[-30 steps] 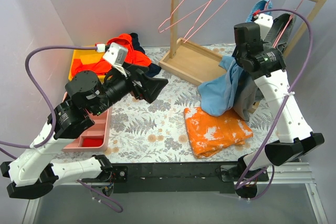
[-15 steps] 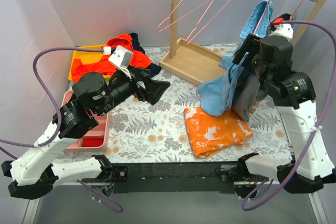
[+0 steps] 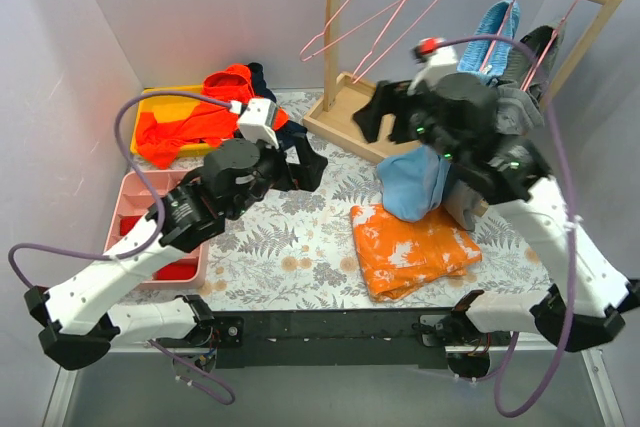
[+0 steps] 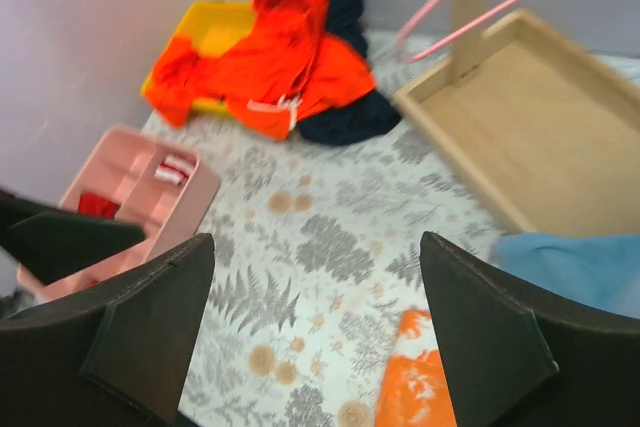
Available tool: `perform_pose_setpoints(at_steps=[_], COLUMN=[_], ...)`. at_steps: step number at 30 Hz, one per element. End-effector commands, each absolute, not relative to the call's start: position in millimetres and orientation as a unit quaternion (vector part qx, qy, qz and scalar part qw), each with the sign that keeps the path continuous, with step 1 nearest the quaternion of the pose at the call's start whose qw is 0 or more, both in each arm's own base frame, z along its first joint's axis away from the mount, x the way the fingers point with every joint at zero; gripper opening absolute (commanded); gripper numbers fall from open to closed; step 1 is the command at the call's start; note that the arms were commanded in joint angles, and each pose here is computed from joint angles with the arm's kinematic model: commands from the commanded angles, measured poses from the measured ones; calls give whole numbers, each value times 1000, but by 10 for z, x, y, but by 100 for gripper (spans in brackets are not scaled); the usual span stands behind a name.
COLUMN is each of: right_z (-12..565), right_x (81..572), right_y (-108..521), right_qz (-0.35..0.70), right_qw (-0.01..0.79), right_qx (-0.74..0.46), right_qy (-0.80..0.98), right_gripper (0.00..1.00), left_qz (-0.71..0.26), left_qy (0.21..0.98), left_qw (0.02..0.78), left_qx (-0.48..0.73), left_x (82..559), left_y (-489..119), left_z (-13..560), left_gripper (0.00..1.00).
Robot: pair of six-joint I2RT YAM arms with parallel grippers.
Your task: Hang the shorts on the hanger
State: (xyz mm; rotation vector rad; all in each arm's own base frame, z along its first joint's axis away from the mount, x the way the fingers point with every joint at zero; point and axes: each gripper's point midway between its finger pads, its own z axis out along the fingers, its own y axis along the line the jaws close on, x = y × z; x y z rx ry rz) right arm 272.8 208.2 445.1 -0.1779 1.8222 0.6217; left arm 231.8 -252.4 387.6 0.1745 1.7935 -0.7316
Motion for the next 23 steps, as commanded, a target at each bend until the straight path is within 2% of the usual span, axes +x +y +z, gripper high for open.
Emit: perform_pose_setpoints(at_steps=[1, 3, 5, 8, 11, 23], right_z=[3911, 3708, 3216, 2733, 2482, 2402], right_x=[2696, 2602, 2540, 2393, 2295, 2219], right_y=[2725, 2796, 2868, 2880, 2796, 2677], right_qz=[274, 294, 295, 304, 304, 297], right_qw=[546, 536, 510, 482, 480, 486], right_qx=[-150, -155, -166, -176, -179, -190], right_qy=[777, 776, 791, 802, 803, 800], right_gripper=[92, 94, 95, 96, 96, 98], left_qz=[-235, -240, -229, -256, -277, -250], left_qy=[821, 840, 857, 850, 846, 845], left_qw=[521, 486, 460, 457, 450, 462], left_qx=[-9, -22, -45, -62, -78, -100], left_x=[2517, 2519, 2554, 2473, 2360, 2409], left_y=[-2290, -2266, -2136, -2096, -2048, -1927], left_z=[3262, 2972, 2663, 2539, 2340, 2228], left_gripper=[98, 98, 98, 98, 98, 98])
